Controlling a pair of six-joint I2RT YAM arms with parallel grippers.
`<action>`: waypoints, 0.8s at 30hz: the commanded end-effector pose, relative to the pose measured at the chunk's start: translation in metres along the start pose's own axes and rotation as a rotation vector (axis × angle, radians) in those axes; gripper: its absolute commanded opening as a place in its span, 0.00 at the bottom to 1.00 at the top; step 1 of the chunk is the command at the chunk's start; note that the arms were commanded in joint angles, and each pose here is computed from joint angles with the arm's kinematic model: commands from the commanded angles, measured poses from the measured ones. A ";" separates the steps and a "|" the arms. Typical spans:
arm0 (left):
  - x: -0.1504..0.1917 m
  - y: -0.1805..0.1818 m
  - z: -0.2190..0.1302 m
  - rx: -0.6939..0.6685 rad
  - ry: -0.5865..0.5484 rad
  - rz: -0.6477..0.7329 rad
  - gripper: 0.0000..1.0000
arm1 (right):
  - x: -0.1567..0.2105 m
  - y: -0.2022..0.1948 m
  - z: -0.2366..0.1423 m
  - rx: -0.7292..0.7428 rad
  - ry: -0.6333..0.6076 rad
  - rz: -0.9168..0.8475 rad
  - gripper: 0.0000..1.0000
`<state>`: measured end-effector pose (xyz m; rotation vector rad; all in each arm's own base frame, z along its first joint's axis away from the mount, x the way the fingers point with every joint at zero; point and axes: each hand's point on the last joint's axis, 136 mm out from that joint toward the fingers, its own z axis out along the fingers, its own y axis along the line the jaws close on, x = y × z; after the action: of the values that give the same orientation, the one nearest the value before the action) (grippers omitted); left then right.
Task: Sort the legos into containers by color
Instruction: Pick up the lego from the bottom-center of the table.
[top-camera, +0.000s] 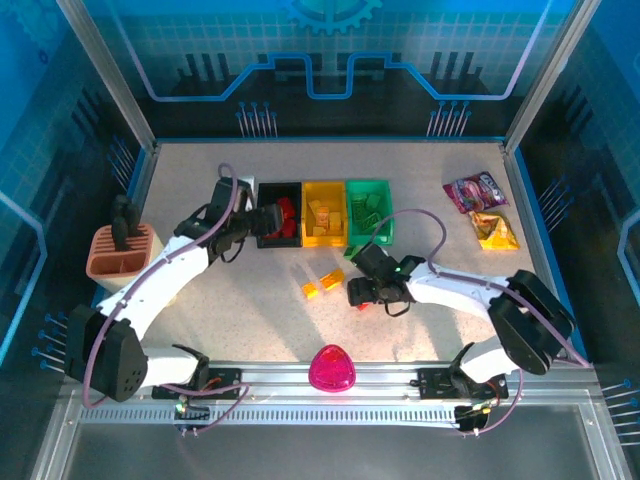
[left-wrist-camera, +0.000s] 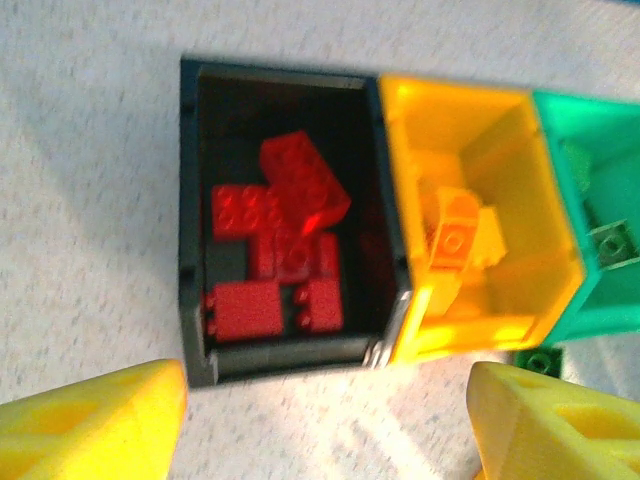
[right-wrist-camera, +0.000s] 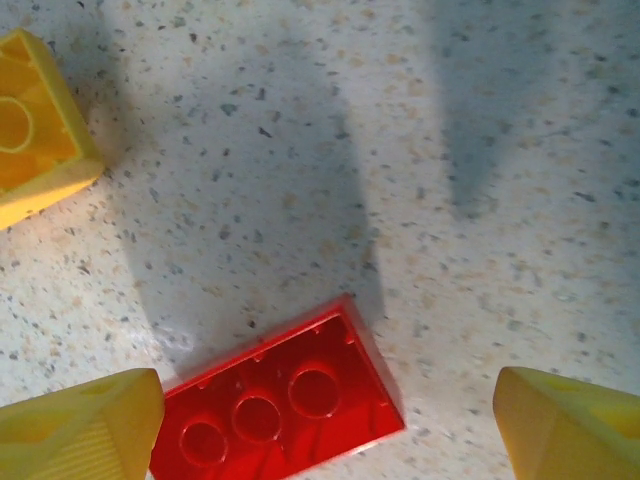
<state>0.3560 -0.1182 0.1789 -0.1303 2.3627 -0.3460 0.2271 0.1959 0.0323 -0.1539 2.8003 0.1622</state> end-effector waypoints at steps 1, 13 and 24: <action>0.015 0.009 -0.009 -0.017 -0.004 -0.023 0.75 | 0.003 0.008 0.005 0.040 0.015 0.028 0.86; 0.045 0.026 -0.017 -0.039 0.008 -0.050 0.73 | -0.003 0.027 0.010 0.039 0.033 0.011 0.53; 0.059 0.032 -0.020 -0.034 0.013 -0.076 0.72 | -0.045 0.050 -0.022 0.000 -0.068 -0.067 0.14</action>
<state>0.3065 -0.0977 0.1478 -0.2042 2.3851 -0.3391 0.2453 0.2380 0.0487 -0.1802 2.7863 0.1551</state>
